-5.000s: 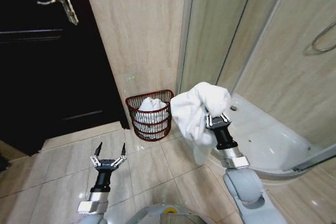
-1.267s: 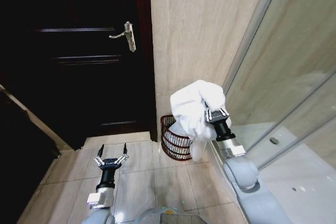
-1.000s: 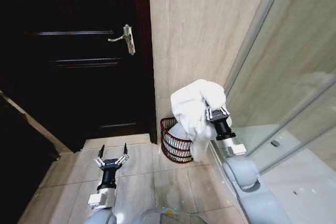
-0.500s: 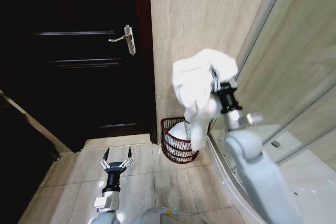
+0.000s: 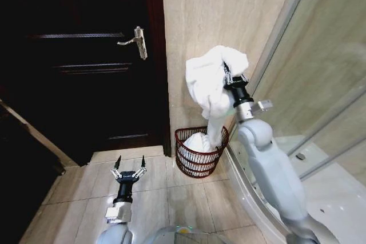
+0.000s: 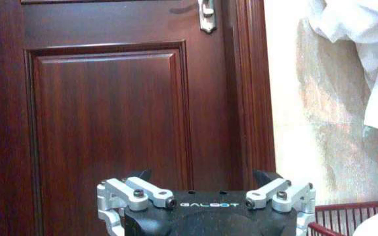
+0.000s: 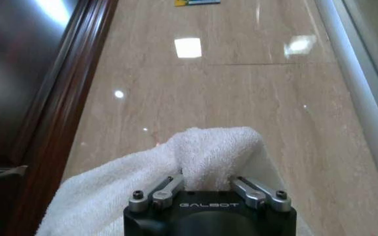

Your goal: Discard the used towel into the hamper.

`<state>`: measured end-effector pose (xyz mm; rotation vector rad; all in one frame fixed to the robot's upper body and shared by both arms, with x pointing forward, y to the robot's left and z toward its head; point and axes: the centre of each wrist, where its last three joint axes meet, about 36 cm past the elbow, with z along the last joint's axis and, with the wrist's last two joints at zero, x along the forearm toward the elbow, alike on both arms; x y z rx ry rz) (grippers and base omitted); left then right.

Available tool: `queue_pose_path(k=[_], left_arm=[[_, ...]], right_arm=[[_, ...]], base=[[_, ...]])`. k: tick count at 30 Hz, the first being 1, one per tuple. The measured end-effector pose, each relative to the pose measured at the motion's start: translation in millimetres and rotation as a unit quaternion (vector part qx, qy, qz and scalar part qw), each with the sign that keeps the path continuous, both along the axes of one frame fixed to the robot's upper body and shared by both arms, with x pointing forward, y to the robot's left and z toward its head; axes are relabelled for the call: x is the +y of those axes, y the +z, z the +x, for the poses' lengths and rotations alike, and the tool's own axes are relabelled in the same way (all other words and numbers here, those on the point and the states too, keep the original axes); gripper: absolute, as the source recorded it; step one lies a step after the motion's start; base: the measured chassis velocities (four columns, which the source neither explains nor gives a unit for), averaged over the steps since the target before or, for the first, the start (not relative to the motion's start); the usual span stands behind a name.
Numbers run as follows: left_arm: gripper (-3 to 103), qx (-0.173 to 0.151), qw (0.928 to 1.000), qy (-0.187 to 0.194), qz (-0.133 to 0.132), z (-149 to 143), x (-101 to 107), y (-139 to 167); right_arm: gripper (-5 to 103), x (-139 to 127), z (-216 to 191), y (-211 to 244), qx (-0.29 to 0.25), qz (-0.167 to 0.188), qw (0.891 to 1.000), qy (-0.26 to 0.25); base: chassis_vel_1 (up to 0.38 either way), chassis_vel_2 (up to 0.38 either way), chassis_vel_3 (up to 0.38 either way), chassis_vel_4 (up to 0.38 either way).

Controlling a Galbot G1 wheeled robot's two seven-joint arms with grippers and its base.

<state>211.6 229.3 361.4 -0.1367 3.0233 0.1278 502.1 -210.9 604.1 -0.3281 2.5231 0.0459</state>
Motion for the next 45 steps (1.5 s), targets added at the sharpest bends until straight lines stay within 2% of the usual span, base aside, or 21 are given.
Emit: queue_pose_path(k=[7,13,15,16,22,27,28,30,31,34,35,37,38,39,40,41,43,44,45], left_arm=[[100,0.000,1.0000,0.006,0.001,-4.3,4.1,-4.1],[100,0.003,1.0000,0.006,-0.003,-8.0,2.3,-15.4],[100,0.002,1.0000,0.005,-0.006,-10.0,-0.2,-18.1],[100,0.002,1.0000,0.005,-0.006,-10.0,-0.2,-18.1],[100,0.001,1.0000,0.008,-0.004,-12.1,2.9,-20.0],[100,0.001,0.9999,0.011,-0.004,-12.6,5.6,-21.2],[100,0.001,0.9999,0.012,-0.004,-12.5,6.7,-21.2],[100,-0.002,0.9999,0.014,-0.002,-12.0,10.7,-18.9],[100,-0.002,0.9999,0.014,-0.002,-12.0,10.7,-18.9],[100,-0.009,0.9998,0.015,0.001,-10.8,15.4,-10.2],[100,-0.009,0.9998,0.015,0.001,-10.8,15.4,-10.2],[100,-0.011,0.9998,0.014,0.000,-10.5,14.8,-7.6],[100,-0.011,0.9999,0.013,-0.003,-10.8,12.4,-7.8],[100,-0.011,0.9999,0.013,-0.003,-10.8,12.4,-7.8],[100,-0.010,0.9999,0.013,-0.005,-11.0,10.7,-8.0],[100,-0.010,0.9998,0.014,-0.010,-11.9,7.5,-8.1],[100,-0.010,0.9997,0.017,-0.014,-13.1,4.9,-7.3],[100,-0.010,0.9997,0.017,-0.014,-13.1,4.9,-7.3],[100,-0.011,0.9997,0.019,-0.014,-14.4,4.7,-7.1]], right_arm=[[13,2.4,-0.1,-29.7,0.037,0.001,0.999,-0.006],[13,10.7,-6.2,-84.7,0.084,0.017,0.996,-0.027],[13,13.9,0.0,-124.3,0.111,0.023,0.993,-0.043],[13,13.9,0.0,-124.3,0.111,0.023,0.993,-0.043],[13,19.6,-1.6,-210.8,0.186,0.028,0.980,-0.065],[13,22.3,-14.5,-231.3,0.217,0.027,0.973,-0.069],[13,22.3,-24.3,-231.8,0.238,0.023,0.968,-0.069],[13,18.4,-51.8,-223.2,0.304,0.005,0.950,-0.067],[13,18.4,-51.8,-223.2,0.304,0.005,0.950,-0.067],[13,8.9,-76.9,-198.6,0.360,-0.001,0.931,-0.065],[13,8.9,-76.9,-198.6,0.360,-0.001,0.931,-0.065],[13,-3.3,-94.6,-166.7,0.417,-0.008,0.908,-0.037],[13,-11.0,-98.0,-156.3,0.438,-0.024,0.898,-0.019],[13,-11.0,-98.0,-156.3,0.438,-0.024,0.898,-0.019],[13,-16.2,-99.0,-149.7,0.451,-0.035,0.892,-0.008],[13,-22.4,-98.5,-141.0,0.470,-0.051,0.881,0.007],[13,-26.9,-89.8,-131.0,0.492,-0.059,0.868,0.020],[13,-26.9,-89.8,-131.0,0.492,-0.059,0.868,0.020],[13,-29.5,-78.1,-128.2,0.507,-0.056,0.860,0.029]], base=[[0.000,0.000,0.000,0.000],[0.000,0.000,0.000,0.000],[0.000,0.000,0.000,0.000],[0.000,0.000,0.000,0.000],[0.000,0.000,0.000,0.000],[0.000,0.000,0.000,0.000],[0.000,0.000,0.000,0.000],[0.000,0.000,0.000,0.000],[0.000,0.000,0.000,0.000],[0.000,0.000,0.000,0.000],[0.000,0.000,0.000,0.000],[0.000,0.000,0.000,0.000],[0.000,0.000,0.000,0.000],[0.000,0.000,0.000,0.000],[0.000,0.000,0.000,0.000],[0.000,0.000,0.000,0.000],[0.000,0.000,0.000,0.000],[0.000,0.000,0.000,0.000],[0.000,0.000,0.000,0.000]])
